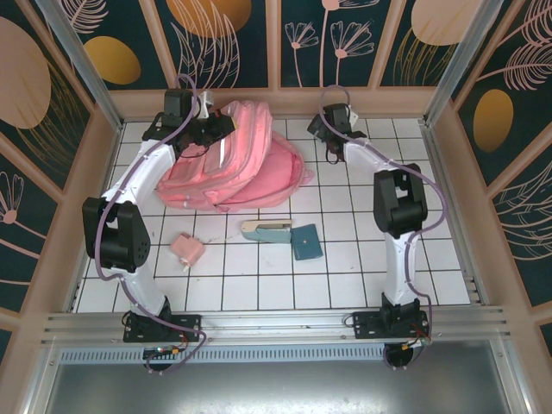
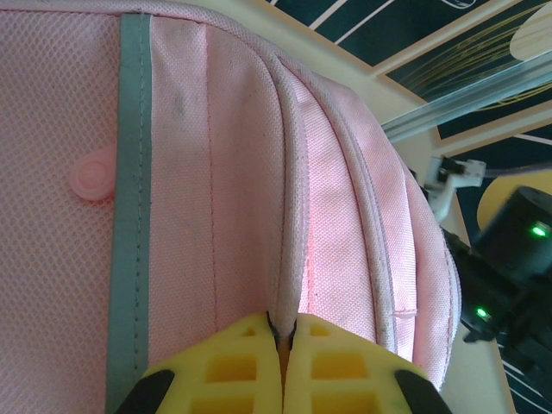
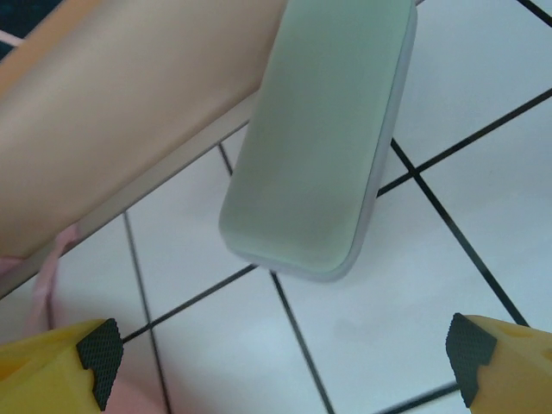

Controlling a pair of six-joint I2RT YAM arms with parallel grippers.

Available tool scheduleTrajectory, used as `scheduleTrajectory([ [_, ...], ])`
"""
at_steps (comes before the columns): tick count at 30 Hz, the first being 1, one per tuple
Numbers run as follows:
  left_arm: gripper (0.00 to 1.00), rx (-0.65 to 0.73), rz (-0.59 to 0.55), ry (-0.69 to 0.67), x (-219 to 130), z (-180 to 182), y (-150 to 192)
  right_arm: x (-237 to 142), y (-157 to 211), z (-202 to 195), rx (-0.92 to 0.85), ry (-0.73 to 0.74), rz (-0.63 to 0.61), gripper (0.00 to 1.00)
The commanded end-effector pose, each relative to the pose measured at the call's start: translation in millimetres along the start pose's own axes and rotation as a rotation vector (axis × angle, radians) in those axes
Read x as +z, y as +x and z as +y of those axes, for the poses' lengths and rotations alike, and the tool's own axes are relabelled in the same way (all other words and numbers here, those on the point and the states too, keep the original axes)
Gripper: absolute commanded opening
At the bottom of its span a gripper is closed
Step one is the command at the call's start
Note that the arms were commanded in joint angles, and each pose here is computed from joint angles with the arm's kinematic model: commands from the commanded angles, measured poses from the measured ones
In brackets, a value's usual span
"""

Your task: Pack the student bag

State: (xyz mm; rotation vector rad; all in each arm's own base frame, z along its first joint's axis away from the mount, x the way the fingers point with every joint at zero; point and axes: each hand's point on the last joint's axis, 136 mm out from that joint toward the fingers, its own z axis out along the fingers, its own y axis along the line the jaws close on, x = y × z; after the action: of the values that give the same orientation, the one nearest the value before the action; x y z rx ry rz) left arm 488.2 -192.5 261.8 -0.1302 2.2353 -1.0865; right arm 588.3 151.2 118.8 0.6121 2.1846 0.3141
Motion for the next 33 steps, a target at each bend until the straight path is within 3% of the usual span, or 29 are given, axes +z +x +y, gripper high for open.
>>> scheduleTrajectory([
  [1, 0.0, 0.063, -0.064, 0.107, -24.5, -39.1, -17.6, 20.3, -8.4, -11.1, -0.003, 0.101, -0.02, 0.99],
  [13, 0.0, 0.055, -0.053, 0.099, -22.3, -34.3, -13.1, 74.9, -16.4, -15.6, 0.139, 0.142, -0.043, 0.99],
  [20, 0.0, 0.051, -0.044, 0.093, -19.4, -30.4, -10.8, 100.0, -7.0, -12.1, 0.125, 0.107, -0.008, 0.99],
  [26, 0.0, 0.049, -0.04, 0.088, -17.9, -28.2, -10.0, 100.2, 6.9, -35.7, 0.08, 0.201, 0.046, 0.99],
  [33, 0.0, 0.048, -0.04, 0.089, -18.3, -27.2, -8.5, 82.4, 12.7, -53.7, -0.048, 0.253, 0.072, 0.79],
])
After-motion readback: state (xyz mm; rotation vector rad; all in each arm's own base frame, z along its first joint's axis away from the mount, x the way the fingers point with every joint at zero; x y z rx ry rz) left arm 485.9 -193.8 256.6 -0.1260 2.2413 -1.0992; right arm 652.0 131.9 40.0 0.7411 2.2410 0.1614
